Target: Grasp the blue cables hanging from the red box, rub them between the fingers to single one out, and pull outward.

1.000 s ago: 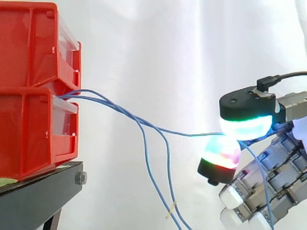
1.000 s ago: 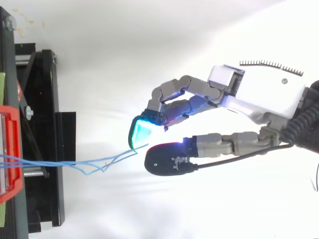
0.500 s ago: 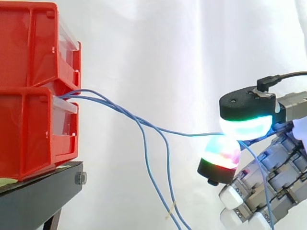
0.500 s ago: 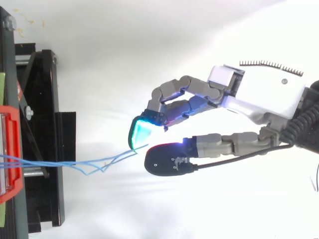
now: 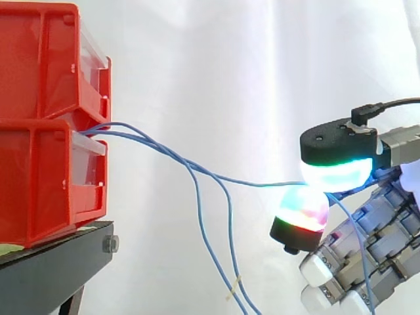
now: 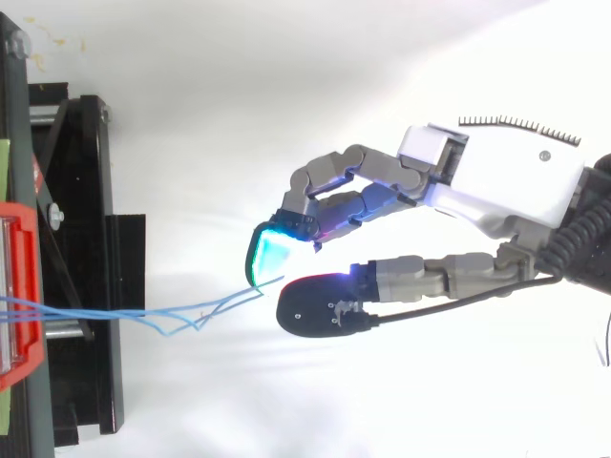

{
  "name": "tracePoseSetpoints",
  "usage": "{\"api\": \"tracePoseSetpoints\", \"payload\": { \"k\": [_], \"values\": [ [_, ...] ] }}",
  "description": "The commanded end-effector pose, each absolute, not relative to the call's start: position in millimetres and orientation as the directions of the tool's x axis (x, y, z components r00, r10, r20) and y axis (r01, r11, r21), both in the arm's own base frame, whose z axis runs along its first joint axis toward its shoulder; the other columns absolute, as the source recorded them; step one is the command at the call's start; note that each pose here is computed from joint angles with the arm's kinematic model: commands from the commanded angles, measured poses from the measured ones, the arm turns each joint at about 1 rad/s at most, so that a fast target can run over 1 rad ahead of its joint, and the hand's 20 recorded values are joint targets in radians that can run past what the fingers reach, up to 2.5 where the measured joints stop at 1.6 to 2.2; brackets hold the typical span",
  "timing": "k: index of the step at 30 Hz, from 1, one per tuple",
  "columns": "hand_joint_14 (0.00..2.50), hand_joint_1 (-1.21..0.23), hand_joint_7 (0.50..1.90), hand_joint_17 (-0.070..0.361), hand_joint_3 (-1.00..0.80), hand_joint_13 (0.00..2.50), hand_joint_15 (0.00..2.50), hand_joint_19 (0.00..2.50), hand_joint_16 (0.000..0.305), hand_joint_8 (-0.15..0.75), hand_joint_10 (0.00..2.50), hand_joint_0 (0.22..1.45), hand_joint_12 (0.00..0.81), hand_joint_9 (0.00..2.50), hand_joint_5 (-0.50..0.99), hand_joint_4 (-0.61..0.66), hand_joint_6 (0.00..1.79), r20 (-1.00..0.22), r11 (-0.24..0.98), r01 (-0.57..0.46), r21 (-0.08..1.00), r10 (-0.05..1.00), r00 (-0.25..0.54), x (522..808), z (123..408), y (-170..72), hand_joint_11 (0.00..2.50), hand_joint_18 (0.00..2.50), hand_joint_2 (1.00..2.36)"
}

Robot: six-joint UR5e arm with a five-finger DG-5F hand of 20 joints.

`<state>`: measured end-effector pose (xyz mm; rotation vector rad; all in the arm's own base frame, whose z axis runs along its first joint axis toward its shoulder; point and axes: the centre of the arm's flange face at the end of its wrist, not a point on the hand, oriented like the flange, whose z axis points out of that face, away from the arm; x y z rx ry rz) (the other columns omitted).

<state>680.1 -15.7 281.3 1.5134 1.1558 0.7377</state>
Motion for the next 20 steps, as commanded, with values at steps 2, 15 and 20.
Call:
{"api": "tracePoseSetpoints", "payload": {
  "k": [2,15,20],
  "values": [
    [0.01,-0.74,1.03,0.131,-0.01,0.55,0.19,0.30,0.058,0.291,0.01,0.58,0.399,0.77,-0.12,0.13,0.84,-0.114,0.011,0.287,0.958,0.932,0.344,680.0,282.1,-15.5,0.33,0.50,1.00],
    [0.01,-0.74,1.03,0.131,0.00,0.55,0.19,0.29,0.058,0.291,0.01,0.58,0.401,0.77,-0.12,0.13,0.84,-0.115,0.012,0.288,0.958,0.932,0.344,680.1,281.1,-15.4,0.32,0.49,1.00],
    [0.01,-0.74,1.03,0.131,0.00,0.54,0.19,0.29,0.058,0.291,0.01,0.58,0.401,0.77,-0.12,0.13,0.84,-0.114,0.011,0.287,0.958,0.932,0.344,680.0,282.1,-15.5,0.33,0.50,1.00]
  ]
}}
